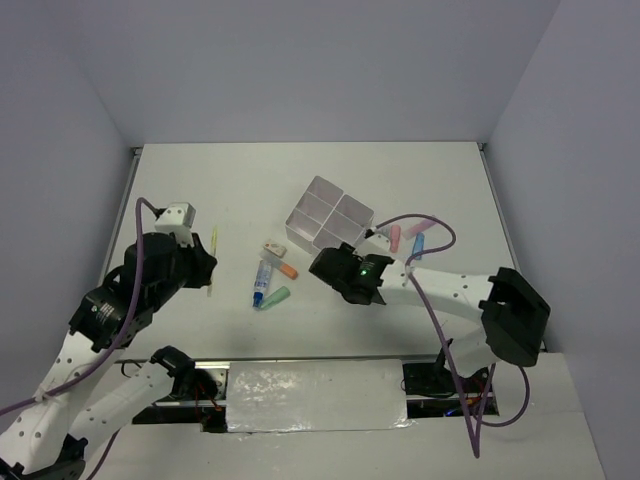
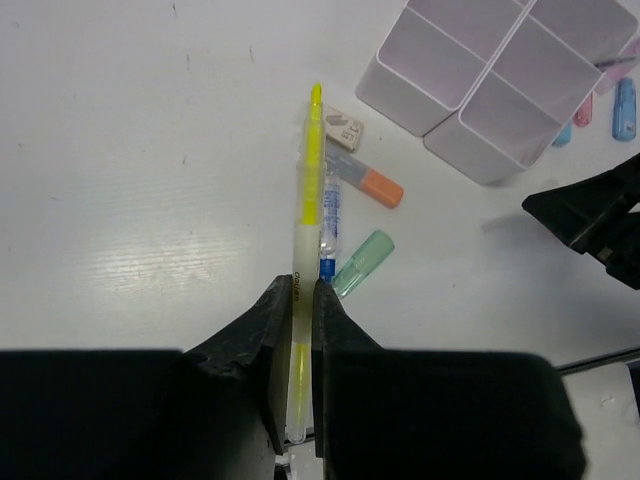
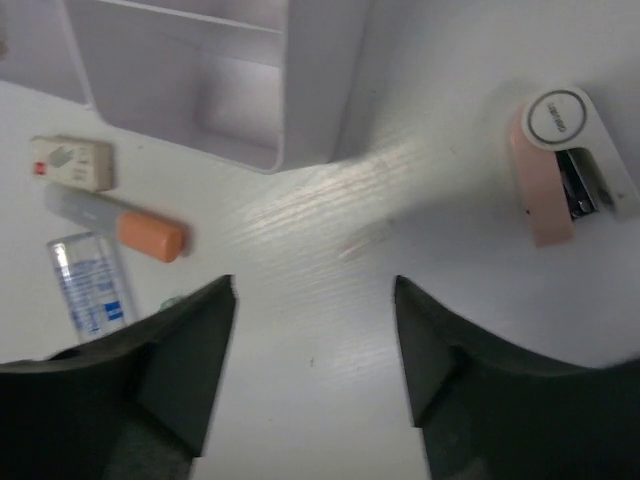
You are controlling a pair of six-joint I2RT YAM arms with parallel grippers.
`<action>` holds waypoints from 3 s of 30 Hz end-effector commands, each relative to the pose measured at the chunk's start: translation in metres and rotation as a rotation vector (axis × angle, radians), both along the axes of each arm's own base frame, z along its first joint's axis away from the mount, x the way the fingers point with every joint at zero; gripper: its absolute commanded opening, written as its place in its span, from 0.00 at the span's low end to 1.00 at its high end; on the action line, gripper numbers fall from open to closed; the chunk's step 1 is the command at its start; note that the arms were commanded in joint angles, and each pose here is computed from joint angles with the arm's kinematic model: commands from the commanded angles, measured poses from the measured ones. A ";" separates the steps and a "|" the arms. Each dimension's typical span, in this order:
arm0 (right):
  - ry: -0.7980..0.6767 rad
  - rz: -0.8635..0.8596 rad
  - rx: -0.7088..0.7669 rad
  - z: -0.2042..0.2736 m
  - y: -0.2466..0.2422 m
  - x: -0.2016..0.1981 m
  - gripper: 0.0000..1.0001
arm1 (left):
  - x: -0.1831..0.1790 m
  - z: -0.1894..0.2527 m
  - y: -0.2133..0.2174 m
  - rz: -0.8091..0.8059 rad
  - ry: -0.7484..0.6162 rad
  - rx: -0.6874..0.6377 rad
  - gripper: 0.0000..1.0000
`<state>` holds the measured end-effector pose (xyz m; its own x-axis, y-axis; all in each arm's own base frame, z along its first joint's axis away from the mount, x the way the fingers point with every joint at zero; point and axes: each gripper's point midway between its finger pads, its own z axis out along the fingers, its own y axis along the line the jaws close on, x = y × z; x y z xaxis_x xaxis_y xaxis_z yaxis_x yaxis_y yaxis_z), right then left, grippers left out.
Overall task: Sort the stationery into containers
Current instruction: Pick up the pen from the center of the board, then pick up the pen cap from the center of the board.
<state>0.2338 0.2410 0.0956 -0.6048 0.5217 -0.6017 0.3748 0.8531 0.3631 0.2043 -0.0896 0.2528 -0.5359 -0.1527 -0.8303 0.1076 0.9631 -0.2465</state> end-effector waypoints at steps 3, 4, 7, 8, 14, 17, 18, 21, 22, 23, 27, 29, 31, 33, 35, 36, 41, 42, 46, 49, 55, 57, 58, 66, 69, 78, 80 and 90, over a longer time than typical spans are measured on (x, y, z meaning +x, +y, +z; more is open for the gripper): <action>0.067 -0.264 -0.073 -0.011 -0.015 -0.006 0.53 | -0.010 0.007 -0.002 -0.077 -0.055 0.010 0.00; 0.066 -0.274 -0.067 -0.005 -0.008 -0.002 0.53 | -0.011 0.010 -0.002 -0.083 -0.068 0.002 0.00; 0.110 -0.314 -0.164 -0.018 -0.010 -0.003 0.53 | -0.012 0.012 -0.006 -0.108 -0.084 -0.007 0.00; 0.116 -0.323 -0.182 -0.020 -0.012 -0.004 0.51 | -0.012 0.011 -0.007 -0.112 -0.081 -0.008 0.00; 0.117 -0.337 -0.156 -0.030 -0.003 0.000 0.48 | -0.008 0.002 -0.013 -0.129 -0.040 0.002 0.00; 0.121 -0.337 -0.166 -0.037 0.000 0.004 0.48 | -0.009 0.004 -0.013 -0.130 -0.052 -0.005 0.00; 0.128 -0.332 -0.177 -0.041 0.002 0.006 0.47 | -0.010 0.006 -0.013 -0.133 -0.060 -0.009 0.00; 0.140 -0.347 -0.191 -0.044 0.002 0.010 0.47 | -0.010 0.006 -0.012 -0.126 -0.061 -0.008 0.00; 0.139 -0.350 -0.191 -0.045 0.002 0.011 0.47 | -0.010 0.006 -0.012 -0.126 -0.062 -0.009 0.00; 0.141 -0.353 -0.195 -0.048 0.000 0.011 0.46 | -0.010 0.006 -0.012 -0.128 -0.062 -0.009 0.00; 0.126 -0.360 -0.171 -0.054 -0.002 0.018 0.45 | -0.009 0.004 -0.017 -0.152 -0.059 -0.015 0.00; 0.131 -0.372 -0.176 -0.056 -0.005 0.019 0.45 | -0.007 0.002 -0.021 -0.163 -0.056 -0.016 0.00; 0.140 -0.375 -0.185 -0.060 -0.007 0.019 0.44 | -0.005 -0.002 -0.021 -0.158 -0.037 -0.008 0.00; 0.154 -0.367 -0.187 -0.066 -0.006 0.017 0.44 | -0.005 -0.001 -0.021 -0.160 -0.038 -0.008 0.00; 0.167 -0.367 -0.200 -0.073 -0.007 0.015 0.44 | -0.005 -0.001 -0.021 -0.158 -0.043 -0.011 0.00; 0.177 -0.368 -0.212 -0.077 -0.009 0.013 0.44 | -0.006 0.000 -0.020 -0.156 -0.047 -0.013 0.00; 0.224 -0.353 -0.213 -0.091 -0.008 0.005 0.42 | -0.005 0.000 -0.020 -0.156 -0.043 -0.012 0.00; 0.228 -0.350 -0.214 -0.095 -0.008 0.004 0.42 | -0.005 -0.001 -0.020 -0.154 -0.041 -0.010 0.00; 0.261 -0.353 -0.221 -0.107 -0.012 -0.003 0.34 | -0.005 -0.002 -0.020 -0.152 -0.038 -0.009 0.00; 0.292 -0.342 -0.216 -0.114 -0.011 -0.009 0.32 | -0.005 -0.001 -0.019 -0.148 -0.043 -0.010 0.00; 0.333 -0.306 -0.170 -0.124 -0.009 -0.020 0.08 | -0.005 -0.001 -0.019 -0.143 -0.040 -0.008 0.00; 0.339 -0.275 -0.156 -0.124 -0.005 -0.022 0.07 | -0.004 -0.002 -0.018 -0.140 -0.038 -0.006 0.00; 0.339 -0.260 -0.152 -0.123 -0.004 -0.022 0.00 | -0.004 -0.002 -0.019 -0.141 -0.038 -0.006 0.00; 0.169 0.033 -0.073 -0.087 0.031 -0.004 0.00 | -0.003 -0.005 -0.021 -0.151 -0.024 -0.002 0.00; 0.074 0.068 -0.088 -0.062 0.027 -0.002 0.00 | -0.003 -0.004 -0.022 -0.154 -0.024 -0.002 0.00; -0.362 0.281 0.020 0.060 0.023 0.015 0.00 | -0.006 -0.002 -0.032 -0.189 -0.030 -0.062 0.00; -0.489 0.290 0.101 0.104 0.020 0.016 0.00 | -0.009 0.008 -0.056 -0.278 -0.049 -0.169 0.00; -0.912 0.230 0.452 0.250 -0.012 0.000 0.00 | -0.032 0.047 -0.132 -0.606 -0.250 -0.736 0.00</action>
<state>0.2339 0.2382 0.3086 -0.2316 0.6572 -0.7173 -0.2931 0.6559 0.6956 0.1832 -0.2004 0.2302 -0.5933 -0.2903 -0.7508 0.5078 0.5887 -0.6290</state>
